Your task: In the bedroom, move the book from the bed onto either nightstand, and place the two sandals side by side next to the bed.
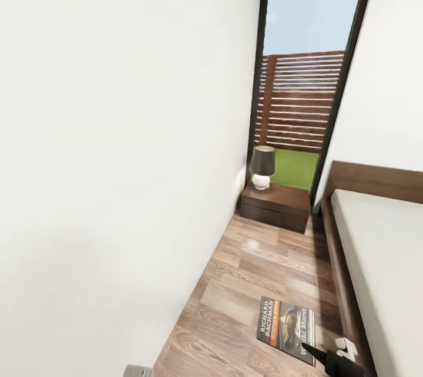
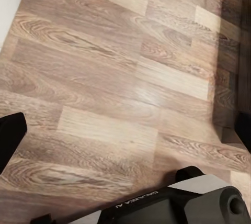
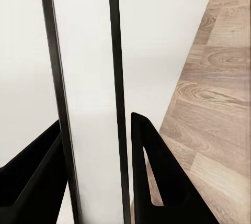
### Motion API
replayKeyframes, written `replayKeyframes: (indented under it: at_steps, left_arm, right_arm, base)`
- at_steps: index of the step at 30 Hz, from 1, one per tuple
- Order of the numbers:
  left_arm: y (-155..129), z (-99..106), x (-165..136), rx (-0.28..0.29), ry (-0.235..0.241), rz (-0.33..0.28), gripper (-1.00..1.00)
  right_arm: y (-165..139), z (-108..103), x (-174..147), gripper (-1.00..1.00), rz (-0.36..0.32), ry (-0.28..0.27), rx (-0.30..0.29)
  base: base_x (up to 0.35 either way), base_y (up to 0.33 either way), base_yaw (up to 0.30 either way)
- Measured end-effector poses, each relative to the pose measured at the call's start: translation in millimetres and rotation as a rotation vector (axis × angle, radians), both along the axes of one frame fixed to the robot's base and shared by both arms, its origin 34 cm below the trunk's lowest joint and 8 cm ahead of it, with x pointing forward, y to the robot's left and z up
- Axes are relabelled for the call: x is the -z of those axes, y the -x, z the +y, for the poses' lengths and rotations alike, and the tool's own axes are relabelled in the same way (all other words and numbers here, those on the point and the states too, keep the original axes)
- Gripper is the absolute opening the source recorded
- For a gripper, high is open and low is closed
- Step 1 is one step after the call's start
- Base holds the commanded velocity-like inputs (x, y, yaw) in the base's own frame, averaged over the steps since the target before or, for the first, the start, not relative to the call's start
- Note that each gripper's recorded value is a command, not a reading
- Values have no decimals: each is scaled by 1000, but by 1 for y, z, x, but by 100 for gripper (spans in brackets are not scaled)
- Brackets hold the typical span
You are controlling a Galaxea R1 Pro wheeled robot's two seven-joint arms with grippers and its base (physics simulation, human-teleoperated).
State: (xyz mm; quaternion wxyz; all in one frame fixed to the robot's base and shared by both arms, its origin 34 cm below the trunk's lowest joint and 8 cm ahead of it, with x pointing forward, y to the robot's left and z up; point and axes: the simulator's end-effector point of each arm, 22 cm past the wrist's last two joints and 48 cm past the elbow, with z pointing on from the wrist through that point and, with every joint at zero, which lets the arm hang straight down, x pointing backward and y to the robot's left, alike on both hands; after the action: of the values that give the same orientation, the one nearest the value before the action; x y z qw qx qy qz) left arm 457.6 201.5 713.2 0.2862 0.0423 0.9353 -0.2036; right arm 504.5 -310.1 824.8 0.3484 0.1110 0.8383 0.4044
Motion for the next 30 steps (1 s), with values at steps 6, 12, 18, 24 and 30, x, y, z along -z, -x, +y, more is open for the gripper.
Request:
replayKeyframes:
  at_steps: [6, 12, 18, 24, 30]
  left_arm:
    - [0, 0, 0, 0, 0, 0, 100]
    - [0, 0, 0, 0, 0, 0, 100]
    - [0, 0, 0, 0, 0, 0, 100]
    - [0, 0, 0, 0, 0, 0, 100]
    - [0, 0, 0, 0, 0, 0, 100]
  right_arm:
    - [0, 0, 0, -100, -1, 0, 0]
    - [0, 0, 0, -100, -1, 0, 0]
    - [0, 0, 0, -100, 0, 0, 0]
    - [0, 0, 0, -100, -1, 0, 0]
    - [0, 0, 0, -100, 0, 0, 0]
  base:
    - [0, 0, -283]
    - [0, 0, -283]
    - [0, 0, -283]
    - [0, 0, -283]
    - [66, 0, -278]
